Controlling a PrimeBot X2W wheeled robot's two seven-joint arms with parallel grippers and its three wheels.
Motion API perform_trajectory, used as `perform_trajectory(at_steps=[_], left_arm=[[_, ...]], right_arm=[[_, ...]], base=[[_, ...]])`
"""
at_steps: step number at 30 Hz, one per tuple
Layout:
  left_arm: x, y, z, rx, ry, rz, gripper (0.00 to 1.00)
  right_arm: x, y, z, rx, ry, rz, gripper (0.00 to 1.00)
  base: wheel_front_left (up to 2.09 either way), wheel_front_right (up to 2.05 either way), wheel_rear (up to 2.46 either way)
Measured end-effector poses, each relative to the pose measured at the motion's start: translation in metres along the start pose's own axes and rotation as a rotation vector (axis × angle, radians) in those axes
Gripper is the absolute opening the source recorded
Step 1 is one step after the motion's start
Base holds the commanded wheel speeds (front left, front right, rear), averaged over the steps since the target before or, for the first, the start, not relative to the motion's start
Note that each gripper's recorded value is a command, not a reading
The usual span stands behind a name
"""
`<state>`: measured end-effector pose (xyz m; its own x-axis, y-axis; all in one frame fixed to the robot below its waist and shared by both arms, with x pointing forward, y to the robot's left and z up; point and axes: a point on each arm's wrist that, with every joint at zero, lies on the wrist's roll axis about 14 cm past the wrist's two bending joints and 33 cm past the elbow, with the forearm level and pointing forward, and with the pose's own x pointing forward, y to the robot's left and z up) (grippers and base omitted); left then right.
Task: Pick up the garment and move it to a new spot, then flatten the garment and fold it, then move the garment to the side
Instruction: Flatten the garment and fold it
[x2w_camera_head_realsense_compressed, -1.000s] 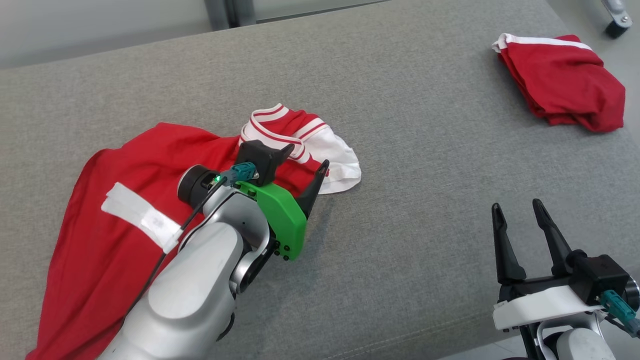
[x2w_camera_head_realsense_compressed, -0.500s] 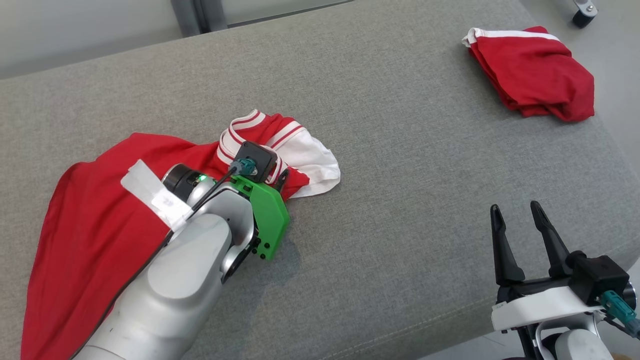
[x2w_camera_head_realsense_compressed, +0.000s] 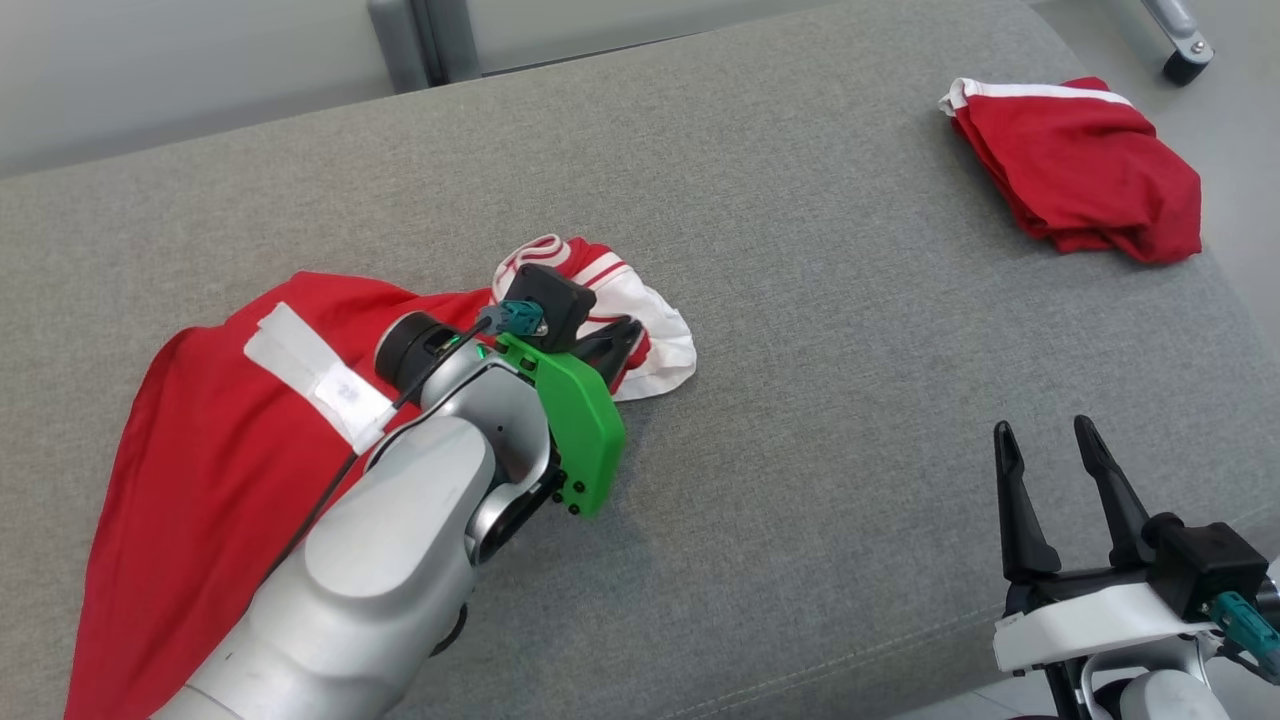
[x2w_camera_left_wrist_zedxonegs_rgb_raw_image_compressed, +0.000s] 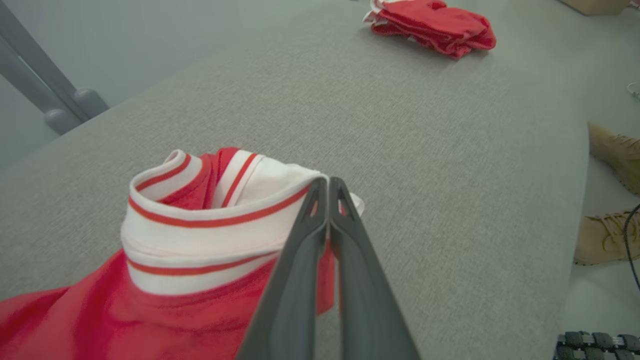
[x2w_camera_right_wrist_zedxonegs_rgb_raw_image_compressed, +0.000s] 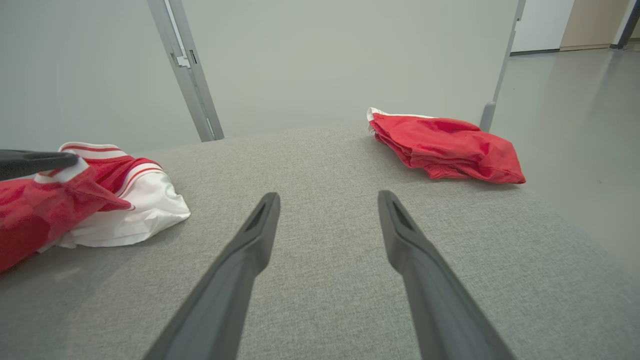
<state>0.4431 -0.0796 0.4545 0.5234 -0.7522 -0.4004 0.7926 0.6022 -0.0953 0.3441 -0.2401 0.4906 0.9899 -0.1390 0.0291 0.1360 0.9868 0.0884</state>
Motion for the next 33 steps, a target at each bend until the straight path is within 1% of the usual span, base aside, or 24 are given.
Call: perform_trajectory(at_steps=[2,5,11,12,13,16,17,19,22,24,28,32,33], left_arm=[[-0.004,-0.014,0.020,-0.013,-0.055,-0.052,0.00],[-0.018,-0.034,0.043,0.004,-0.109,-0.138,0.00],[-0.058,-0.051,0.069,-0.016,-0.178,-0.262,0.00],[-0.065,-0.053,0.075,-0.030,-0.197,-0.281,0.00],[-0.076,-0.055,0.086,-0.077,-0.232,-0.313,0.00],[-0.085,-0.047,0.097,-0.157,-0.266,-0.330,0.00],[-0.085,-0.036,0.100,-0.188,-0.280,-0.310,0.00],[-0.079,-0.012,0.097,-0.181,-0.256,-0.239,0.00],[-0.061,0.008,0.079,-0.197,-0.188,-0.172,0.00],[-0.046,0.018,0.068,-0.174,-0.147,-0.128,0.00],[-0.019,0.042,0.042,-0.061,-0.073,-0.026,0.00],[0.000,0.069,0.034,0.108,-0.083,0.078,0.00],[0.004,0.073,0.034,0.146,-0.098,0.097,0.06]], right_arm=[[-0.001,-0.001,-0.001,0.000,0.002,-0.002,1.00],[-0.001,0.001,-0.004,0.000,0.012,0.005,1.00],[0.000,0.006,-0.007,0.000,0.022,0.021,1.00],[0.000,0.007,-0.008,-0.001,0.025,0.024,1.00],[0.001,0.009,-0.010,-0.004,0.030,0.031,1.00],[0.002,0.012,-0.014,-0.009,0.041,0.040,1.00],[0.003,0.013,-0.015,-0.012,0.046,0.044,1.00],[0.004,0.019,-0.019,-0.016,0.057,0.062,1.00],[0.007,0.027,-0.022,-0.015,0.063,0.085,1.00],[0.011,0.030,-0.020,-0.014,0.057,0.095,1.00],[0.014,0.035,-0.021,-0.006,0.057,0.107,1.00],[0.011,0.029,-0.021,0.002,0.062,0.084,1.00],[0.010,0.025,-0.021,0.005,0.064,0.072,1.00]], base=[[0.00,0.00,0.00],[0.00,0.00,0.00],[0.00,0.00,0.00],[0.00,0.00,0.00],[0.00,0.00,0.00],[0.00,0.00,0.00],[0.00,0.00,0.00],[0.00,0.00,0.00],[0.00,0.00,0.00],[0.00,0.00,0.00],[0.00,0.00,0.00],[0.00,0.00,0.00],[0.00,0.00,0.00]])
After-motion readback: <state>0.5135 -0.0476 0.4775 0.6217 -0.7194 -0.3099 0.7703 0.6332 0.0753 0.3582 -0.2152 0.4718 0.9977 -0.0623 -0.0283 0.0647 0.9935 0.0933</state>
